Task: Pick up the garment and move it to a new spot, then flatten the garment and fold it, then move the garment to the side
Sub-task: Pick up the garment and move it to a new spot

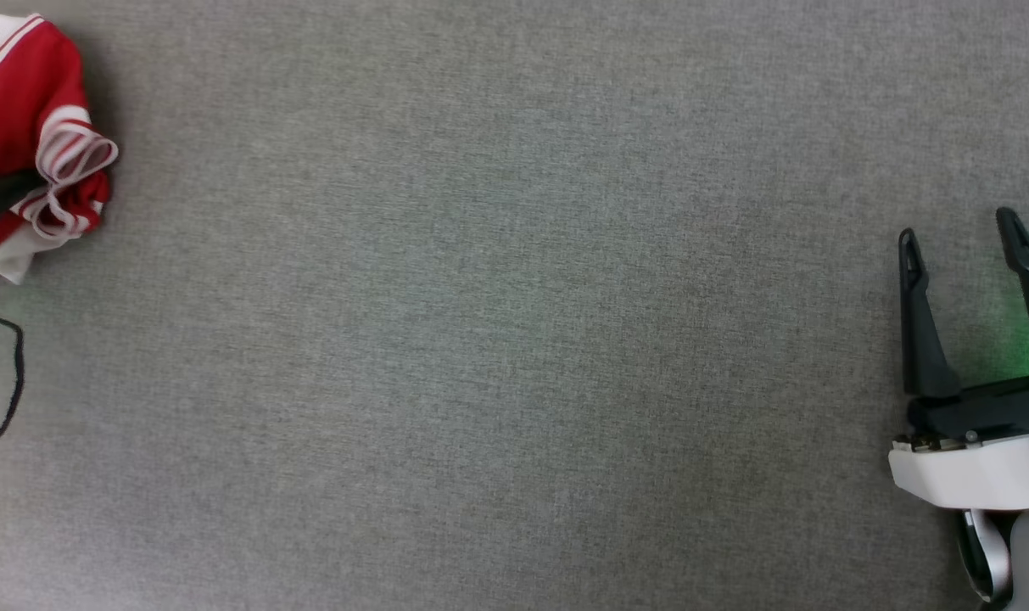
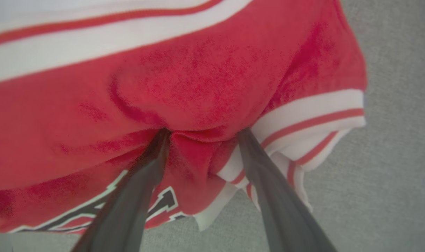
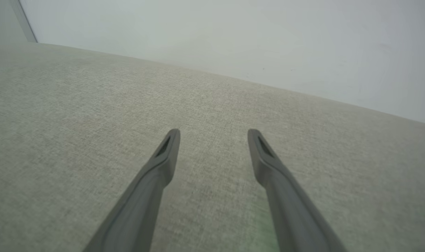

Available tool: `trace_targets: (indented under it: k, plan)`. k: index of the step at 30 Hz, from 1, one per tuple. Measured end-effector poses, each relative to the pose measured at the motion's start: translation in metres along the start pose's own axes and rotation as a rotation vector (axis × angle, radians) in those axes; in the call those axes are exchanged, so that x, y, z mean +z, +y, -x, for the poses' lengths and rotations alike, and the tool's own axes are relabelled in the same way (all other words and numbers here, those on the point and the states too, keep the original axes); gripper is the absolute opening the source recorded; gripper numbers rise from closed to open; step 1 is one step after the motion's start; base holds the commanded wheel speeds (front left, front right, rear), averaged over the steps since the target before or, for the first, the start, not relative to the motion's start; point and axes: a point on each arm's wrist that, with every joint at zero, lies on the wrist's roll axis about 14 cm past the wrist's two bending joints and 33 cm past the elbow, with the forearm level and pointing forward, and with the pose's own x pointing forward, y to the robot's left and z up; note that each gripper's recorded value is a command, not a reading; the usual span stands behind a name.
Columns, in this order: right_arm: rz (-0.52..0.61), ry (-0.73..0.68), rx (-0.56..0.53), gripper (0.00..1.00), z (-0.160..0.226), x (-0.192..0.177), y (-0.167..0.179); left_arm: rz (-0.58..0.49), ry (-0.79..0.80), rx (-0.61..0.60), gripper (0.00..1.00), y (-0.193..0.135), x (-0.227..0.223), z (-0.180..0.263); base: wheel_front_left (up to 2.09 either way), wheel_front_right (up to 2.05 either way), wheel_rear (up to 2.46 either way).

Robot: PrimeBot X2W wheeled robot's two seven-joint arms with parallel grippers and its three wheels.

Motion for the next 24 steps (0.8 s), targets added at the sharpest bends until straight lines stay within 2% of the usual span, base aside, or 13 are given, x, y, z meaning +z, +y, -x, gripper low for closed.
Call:
trace_targets:
  k: [5,6,7,15,19,24]
  plan:
    - [0.011,0.009,-0.012,1.00,0.001,-0.004,-0.006,0.011,0.058,-0.012,1.00,-0.007,-0.017,-0.019,0.00,0.00,0.00]
    - [0.012,0.009,-0.012,1.00,0.001,-0.004,-0.006,0.013,0.056,-0.013,0.33,-0.007,-0.018,-0.020,0.00,0.00,0.00]
    - [0.013,0.008,-0.011,1.00,0.001,-0.003,-0.006,0.010,0.054,-0.012,0.00,-0.007,-0.019,-0.019,0.00,0.00,0.00]
    - [0.018,-0.030,-0.002,1.00,0.003,0.018,-0.001,-0.049,-0.075,0.003,0.00,-0.002,0.004,0.010,0.00,0.00,0.00]
    - [0.007,-0.059,0.004,1.00,0.007,0.034,0.005,-0.116,-0.244,0.024,0.00,0.004,0.047,0.054,0.00,0.00,0.00]
    - [-0.001,-0.101,0.000,1.00,0.016,0.058,0.010,-0.228,-0.427,-0.016,0.00,-0.021,0.088,0.109,0.00,0.00,0.00]
